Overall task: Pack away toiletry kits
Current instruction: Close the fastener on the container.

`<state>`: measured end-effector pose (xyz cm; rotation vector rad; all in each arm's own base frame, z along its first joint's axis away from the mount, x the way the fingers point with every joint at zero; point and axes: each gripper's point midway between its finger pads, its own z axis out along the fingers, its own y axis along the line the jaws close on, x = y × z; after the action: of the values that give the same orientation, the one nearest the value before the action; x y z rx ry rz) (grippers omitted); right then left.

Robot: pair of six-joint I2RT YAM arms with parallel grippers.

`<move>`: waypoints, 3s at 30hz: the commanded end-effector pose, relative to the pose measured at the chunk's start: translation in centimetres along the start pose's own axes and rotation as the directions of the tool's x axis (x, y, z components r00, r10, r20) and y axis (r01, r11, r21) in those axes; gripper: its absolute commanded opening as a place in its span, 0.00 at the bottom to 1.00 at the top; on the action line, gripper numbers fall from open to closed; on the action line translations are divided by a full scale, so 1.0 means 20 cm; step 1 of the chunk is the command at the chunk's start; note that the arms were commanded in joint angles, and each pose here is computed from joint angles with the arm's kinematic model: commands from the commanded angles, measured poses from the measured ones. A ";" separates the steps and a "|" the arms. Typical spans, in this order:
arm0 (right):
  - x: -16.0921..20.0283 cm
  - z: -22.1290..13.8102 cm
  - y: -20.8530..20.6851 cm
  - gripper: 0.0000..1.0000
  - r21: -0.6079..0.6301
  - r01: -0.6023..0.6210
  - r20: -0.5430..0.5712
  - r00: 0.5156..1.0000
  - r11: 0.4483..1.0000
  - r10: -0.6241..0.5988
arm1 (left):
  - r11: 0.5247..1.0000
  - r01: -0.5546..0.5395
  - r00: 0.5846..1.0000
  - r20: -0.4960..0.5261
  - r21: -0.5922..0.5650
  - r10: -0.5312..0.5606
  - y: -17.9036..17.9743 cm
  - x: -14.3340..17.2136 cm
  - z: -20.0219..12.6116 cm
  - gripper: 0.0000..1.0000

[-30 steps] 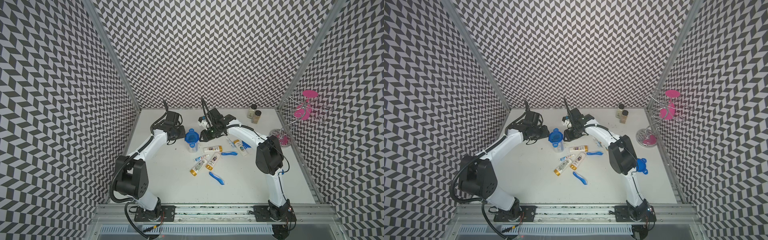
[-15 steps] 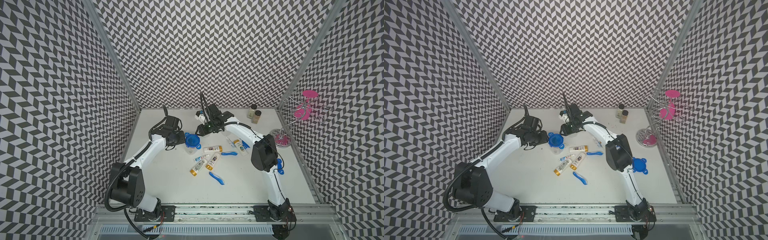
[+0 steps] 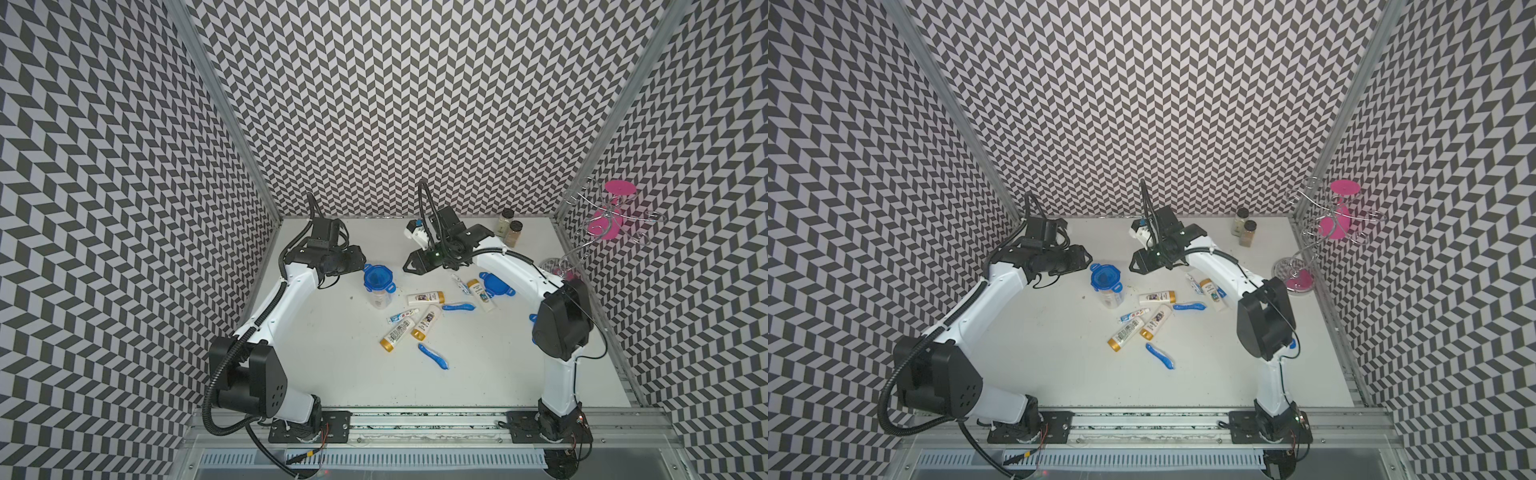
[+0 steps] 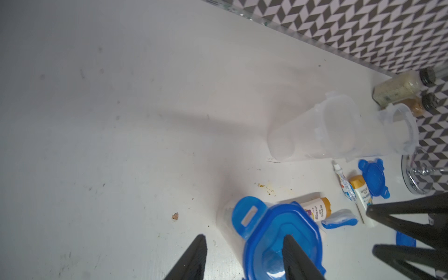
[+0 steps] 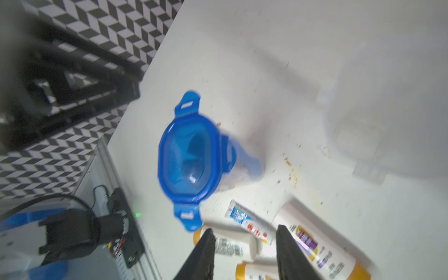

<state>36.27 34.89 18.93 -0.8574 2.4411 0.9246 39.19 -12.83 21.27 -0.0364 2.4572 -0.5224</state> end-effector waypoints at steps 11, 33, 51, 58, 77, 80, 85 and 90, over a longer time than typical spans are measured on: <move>0.10 0.21 0.17 0.43 -0.204 0.038 -0.041 0.998 0.978 -0.048 | 0.981 -0.171 0.985 0.000 0.094 0.171 -0.17 -0.07 0.16 0.56; 0.05 0.33 0.05 0.42 -0.195 -0.015 -0.046 0.999 0.981 0.007 | 0.965 -0.020 0.994 -0.103 0.263 0.049 -0.24 0.20 0.20 0.62; 0.06 0.38 -0.03 0.40 -0.172 -0.042 -0.053 0.998 0.984 0.033 | 0.978 0.077 0.990 -0.131 0.196 -0.052 -0.16 0.29 0.22 0.65; 0.06 0.37 -0.03 0.39 -0.178 -0.045 -0.045 0.998 0.983 0.038 | 0.980 -0.037 0.999 0.035 0.197 0.030 -0.20 0.07 0.08 0.63; 0.13 0.23 0.16 0.40 -0.231 -0.001 -0.047 0.999 0.973 -0.010 | 0.976 -0.083 0.996 0.037 0.199 0.077 -0.14 -0.02 0.18 0.64; 0.10 0.27 0.18 0.40 -0.256 -0.009 -0.052 0.999 0.967 -0.004 | 0.976 -0.063 0.998 0.019 0.209 0.060 -0.13 0.01 0.20 0.64; 0.07 0.32 0.16 0.40 -0.261 -0.010 -0.059 0.998 0.965 -0.005 | 0.974 -0.033 0.999 -0.004 0.225 0.034 -0.12 0.06 0.22 0.64; 0.09 0.37 0.15 0.40 -0.261 -0.014 -0.075 0.997 0.965 -0.005 | 0.970 0.001 1.000 -0.020 0.243 0.004 -0.12 0.11 0.22 0.64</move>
<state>33.53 40.44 14.70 -0.9745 2.4388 1.2568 40.54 -16.55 17.31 0.0783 2.4054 -0.7642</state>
